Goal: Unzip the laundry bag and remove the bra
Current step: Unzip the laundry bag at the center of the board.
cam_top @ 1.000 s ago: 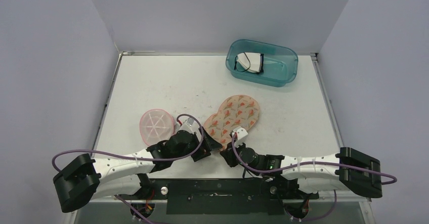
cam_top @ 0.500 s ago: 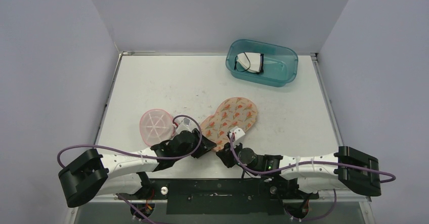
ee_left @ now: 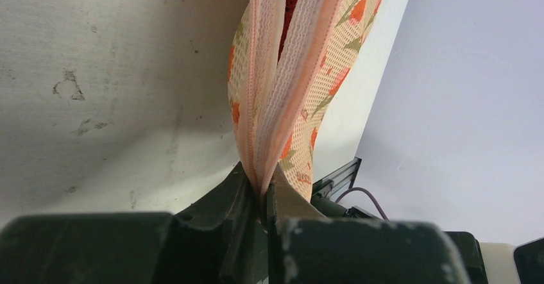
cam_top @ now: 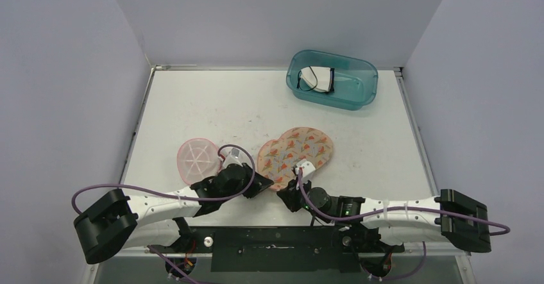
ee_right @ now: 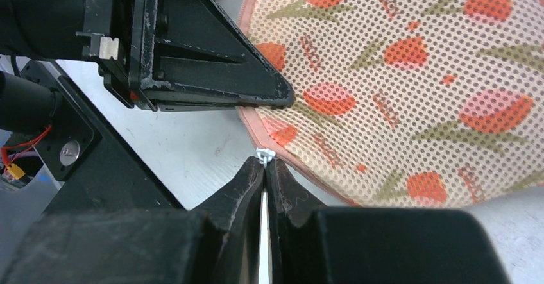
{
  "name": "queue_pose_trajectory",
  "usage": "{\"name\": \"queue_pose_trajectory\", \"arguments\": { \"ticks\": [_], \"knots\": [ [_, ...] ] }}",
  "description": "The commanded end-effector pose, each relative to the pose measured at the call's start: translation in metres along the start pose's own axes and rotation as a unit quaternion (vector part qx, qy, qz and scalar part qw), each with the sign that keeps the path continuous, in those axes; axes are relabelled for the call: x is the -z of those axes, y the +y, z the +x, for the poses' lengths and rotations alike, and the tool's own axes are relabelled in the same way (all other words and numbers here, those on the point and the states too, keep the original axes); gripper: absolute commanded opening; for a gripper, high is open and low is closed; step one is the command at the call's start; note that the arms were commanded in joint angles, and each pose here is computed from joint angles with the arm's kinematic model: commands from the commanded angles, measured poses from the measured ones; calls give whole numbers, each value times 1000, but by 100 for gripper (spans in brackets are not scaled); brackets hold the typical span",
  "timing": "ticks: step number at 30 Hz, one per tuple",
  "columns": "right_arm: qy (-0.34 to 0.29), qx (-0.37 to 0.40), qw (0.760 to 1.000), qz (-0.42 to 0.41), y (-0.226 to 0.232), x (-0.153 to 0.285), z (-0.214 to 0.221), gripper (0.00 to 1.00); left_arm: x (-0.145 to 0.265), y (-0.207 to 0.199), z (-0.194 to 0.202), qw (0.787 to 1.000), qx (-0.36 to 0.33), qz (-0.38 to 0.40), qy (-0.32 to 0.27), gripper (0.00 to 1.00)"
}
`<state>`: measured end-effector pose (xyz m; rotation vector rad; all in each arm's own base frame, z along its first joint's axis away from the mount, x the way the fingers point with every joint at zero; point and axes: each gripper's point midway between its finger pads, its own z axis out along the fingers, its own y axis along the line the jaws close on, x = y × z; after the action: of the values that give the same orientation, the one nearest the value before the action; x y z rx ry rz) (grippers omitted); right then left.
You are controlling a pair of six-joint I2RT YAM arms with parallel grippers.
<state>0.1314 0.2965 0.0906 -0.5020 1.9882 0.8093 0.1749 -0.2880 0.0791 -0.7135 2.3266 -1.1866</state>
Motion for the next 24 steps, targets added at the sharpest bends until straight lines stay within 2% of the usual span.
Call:
{"name": "queue_pose_trajectory", "arguments": {
  "ticks": [1, 10, 19, 20, 24],
  "knots": [
    [-23, -10, 999, 20, -8, 9, -11, 5, -2, 7, -21, 999, 5, -13, -38, 0],
    [-18, -14, 998, 53, -29, 23, -2, 5, 1, 8, -32, 999, 10, -10, -45, 0],
    [-18, -12, 998, 60, -32, 23, -2, 5, 1, 10, -34, 999, 10, -12, -41, 0],
    [-17, -12, 998, 59, -32, 23, -2, 5, 1, 9, -33, 999, 9, -8, -39, 2],
    [-19, -9, 998, 55, -28, 22, -6, 5, 3, 1, -31, 999, 2, 9, -32, 41]
  ]
}}
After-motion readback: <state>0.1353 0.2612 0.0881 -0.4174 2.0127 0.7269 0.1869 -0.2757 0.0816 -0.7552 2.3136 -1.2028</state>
